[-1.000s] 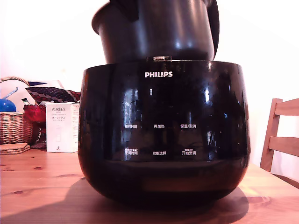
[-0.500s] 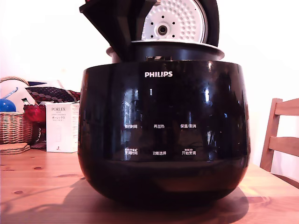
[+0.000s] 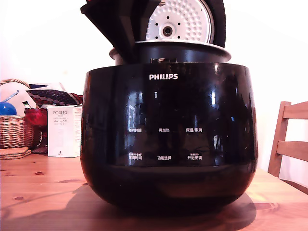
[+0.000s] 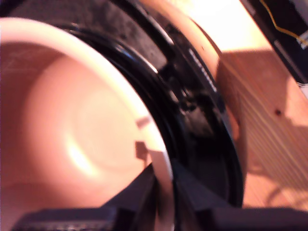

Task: Place the pot you are holding inside the rice cooker

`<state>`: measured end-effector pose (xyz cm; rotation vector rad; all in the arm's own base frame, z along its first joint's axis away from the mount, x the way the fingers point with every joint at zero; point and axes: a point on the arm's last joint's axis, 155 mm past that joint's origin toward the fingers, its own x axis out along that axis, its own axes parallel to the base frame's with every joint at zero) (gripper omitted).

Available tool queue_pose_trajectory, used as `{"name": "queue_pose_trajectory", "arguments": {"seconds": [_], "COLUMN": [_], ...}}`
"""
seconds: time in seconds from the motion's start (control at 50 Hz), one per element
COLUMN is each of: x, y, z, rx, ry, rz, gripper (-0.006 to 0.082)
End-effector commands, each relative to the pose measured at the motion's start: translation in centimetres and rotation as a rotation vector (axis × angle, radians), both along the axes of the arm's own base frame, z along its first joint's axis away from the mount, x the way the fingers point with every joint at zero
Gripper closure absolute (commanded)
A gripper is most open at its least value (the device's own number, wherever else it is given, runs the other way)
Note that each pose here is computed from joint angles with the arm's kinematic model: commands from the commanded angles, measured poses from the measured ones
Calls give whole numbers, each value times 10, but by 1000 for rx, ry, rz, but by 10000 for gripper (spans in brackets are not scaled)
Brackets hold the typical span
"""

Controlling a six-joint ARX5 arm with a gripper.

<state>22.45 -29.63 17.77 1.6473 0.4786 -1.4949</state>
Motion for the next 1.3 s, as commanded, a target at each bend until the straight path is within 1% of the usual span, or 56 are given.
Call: {"name": "queue_pose_trajectory", "arguments": {"seconds": [0.0, 0.14, 0.28, 0.36, 0.6, 0.64, 0.68, 0.7, 0.76, 0.78, 0.82, 0.84, 0.88, 0.9, 0.92, 0.96, 0.98, 1.04, 1.06, 1.1, 1.12, 1.18, 1.2, 1.24, 1.26, 1.28], "x": [-7, -12, -14, -14, -11, -10, -9, -7, -6, -6, -5, -4, -2, -1, -1, 0, 0, 2, 3, 4, 5, 10, 13, 18, 19, 24], "y": [-6, -8, -6, -6, -4, -4, -4, -3, -4, -4, -5, -6, -6, -6, -7, -6, -5, -2, -1, 2, 4, 9, 11, 13, 14, 16], "z": [15, 15, 14, 14, 16, 17, 19, 20, 25, 28, 32, 34, 40, 42, 45, 49, 51, 56, 57, 58, 59, 62, 63, 65, 67, 68], "rx": [-50, -62, -52, -56, -59, -68, -72, -80, -93, -114, -124, -141, -158, -165, -187, -199, -216, -228, -248, -251, -273, -284, -312, -328, -354, -369], "ry": [-7, 15, 29, 33, 22, 26, 20, 24, 19, 33, 27, 38, 31, 28, 46, 40, 55, 51, 72, 71, 98, 98, 127, 128, 153, 156], "rz": [-23, -32, -25, -8, 29, 68, 69, 114, 125, 183, 184, 229, 240, 241, 299, 301, 353, 366, 436, 445, 523, 548, 640, 654, 717, 734], "gripper": [687, 682, 584, 551, 549, 549, 550, 550, 550, 550, 551, 551, 552, 556, 567, 606, 620, 712, 741, 795, 791, 788, 788, 788, 788, 788]}}
